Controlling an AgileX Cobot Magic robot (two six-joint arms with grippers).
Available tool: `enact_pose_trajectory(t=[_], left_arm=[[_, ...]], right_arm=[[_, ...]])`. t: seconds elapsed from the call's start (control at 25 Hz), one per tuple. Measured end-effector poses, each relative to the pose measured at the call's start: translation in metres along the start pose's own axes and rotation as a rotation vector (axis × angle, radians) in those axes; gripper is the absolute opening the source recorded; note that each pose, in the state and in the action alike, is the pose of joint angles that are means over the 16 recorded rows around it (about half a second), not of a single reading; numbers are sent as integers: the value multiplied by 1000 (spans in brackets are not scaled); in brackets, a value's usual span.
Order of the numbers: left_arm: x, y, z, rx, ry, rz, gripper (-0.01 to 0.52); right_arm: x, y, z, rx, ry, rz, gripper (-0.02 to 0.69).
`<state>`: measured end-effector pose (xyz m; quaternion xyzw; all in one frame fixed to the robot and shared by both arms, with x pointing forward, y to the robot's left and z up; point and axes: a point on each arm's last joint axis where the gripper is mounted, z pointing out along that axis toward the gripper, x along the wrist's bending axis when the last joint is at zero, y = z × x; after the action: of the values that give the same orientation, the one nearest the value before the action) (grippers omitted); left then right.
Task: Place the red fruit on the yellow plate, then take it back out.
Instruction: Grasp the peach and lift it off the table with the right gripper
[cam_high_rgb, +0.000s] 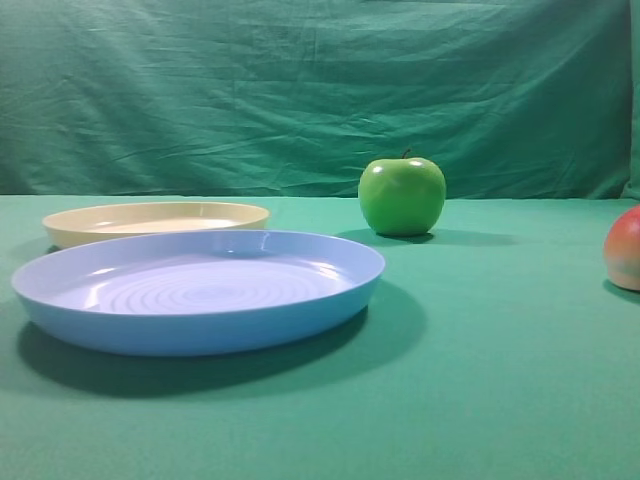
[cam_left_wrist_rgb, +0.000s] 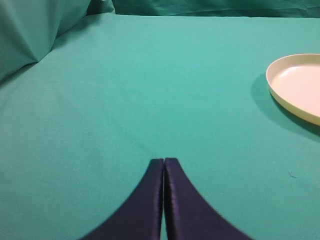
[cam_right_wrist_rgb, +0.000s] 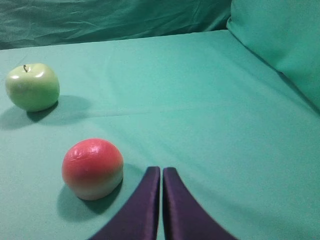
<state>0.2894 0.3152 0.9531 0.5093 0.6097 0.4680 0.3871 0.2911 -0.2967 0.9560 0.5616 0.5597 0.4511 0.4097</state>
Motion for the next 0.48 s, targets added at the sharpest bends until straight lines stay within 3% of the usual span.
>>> enact_pose_trajectory(t=[0.48], left_arm=[[0, 0, 0, 0, 0, 1, 0]], right_arm=[[5, 57, -25, -105, 27, -26, 0]])
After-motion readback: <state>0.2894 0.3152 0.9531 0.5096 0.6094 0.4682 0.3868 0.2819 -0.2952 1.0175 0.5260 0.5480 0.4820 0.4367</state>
